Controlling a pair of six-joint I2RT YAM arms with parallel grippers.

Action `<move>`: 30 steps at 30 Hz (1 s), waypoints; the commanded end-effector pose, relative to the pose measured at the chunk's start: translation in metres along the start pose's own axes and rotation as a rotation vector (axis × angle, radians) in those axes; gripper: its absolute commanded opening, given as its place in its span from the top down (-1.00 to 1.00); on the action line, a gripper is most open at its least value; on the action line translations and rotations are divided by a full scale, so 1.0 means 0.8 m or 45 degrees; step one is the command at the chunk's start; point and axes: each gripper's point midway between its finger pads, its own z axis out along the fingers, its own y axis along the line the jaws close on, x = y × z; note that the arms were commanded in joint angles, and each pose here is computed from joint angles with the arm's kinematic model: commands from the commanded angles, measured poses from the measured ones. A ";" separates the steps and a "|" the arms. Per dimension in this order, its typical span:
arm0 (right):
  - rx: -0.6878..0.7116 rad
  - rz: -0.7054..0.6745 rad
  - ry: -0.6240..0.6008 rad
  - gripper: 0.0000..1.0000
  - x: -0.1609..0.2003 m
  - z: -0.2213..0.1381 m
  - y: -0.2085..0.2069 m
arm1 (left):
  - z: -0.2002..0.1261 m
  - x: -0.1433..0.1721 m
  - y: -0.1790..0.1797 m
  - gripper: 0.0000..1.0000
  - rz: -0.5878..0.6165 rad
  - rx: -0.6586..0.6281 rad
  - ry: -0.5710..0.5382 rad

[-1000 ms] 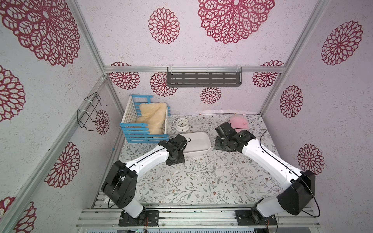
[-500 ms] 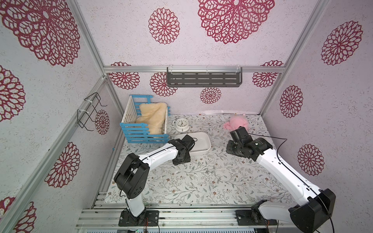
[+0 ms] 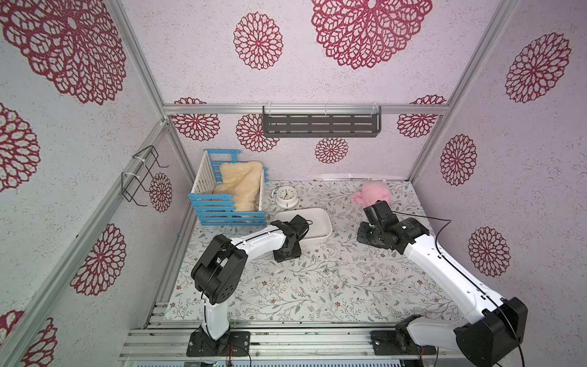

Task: Put the screws on the desktop into the storage box
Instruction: Pick up the screw from the center of the board.

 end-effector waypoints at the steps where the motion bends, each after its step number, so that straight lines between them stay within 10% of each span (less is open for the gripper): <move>1: -0.043 -0.003 -0.058 0.35 -0.012 -0.011 0.004 | 0.003 -0.003 -0.011 0.09 0.002 0.025 -0.003; 30: -0.040 -0.013 -0.010 0.36 -0.004 0.010 0.008 | 0.046 0.028 0.007 0.45 0.025 -0.040 0.116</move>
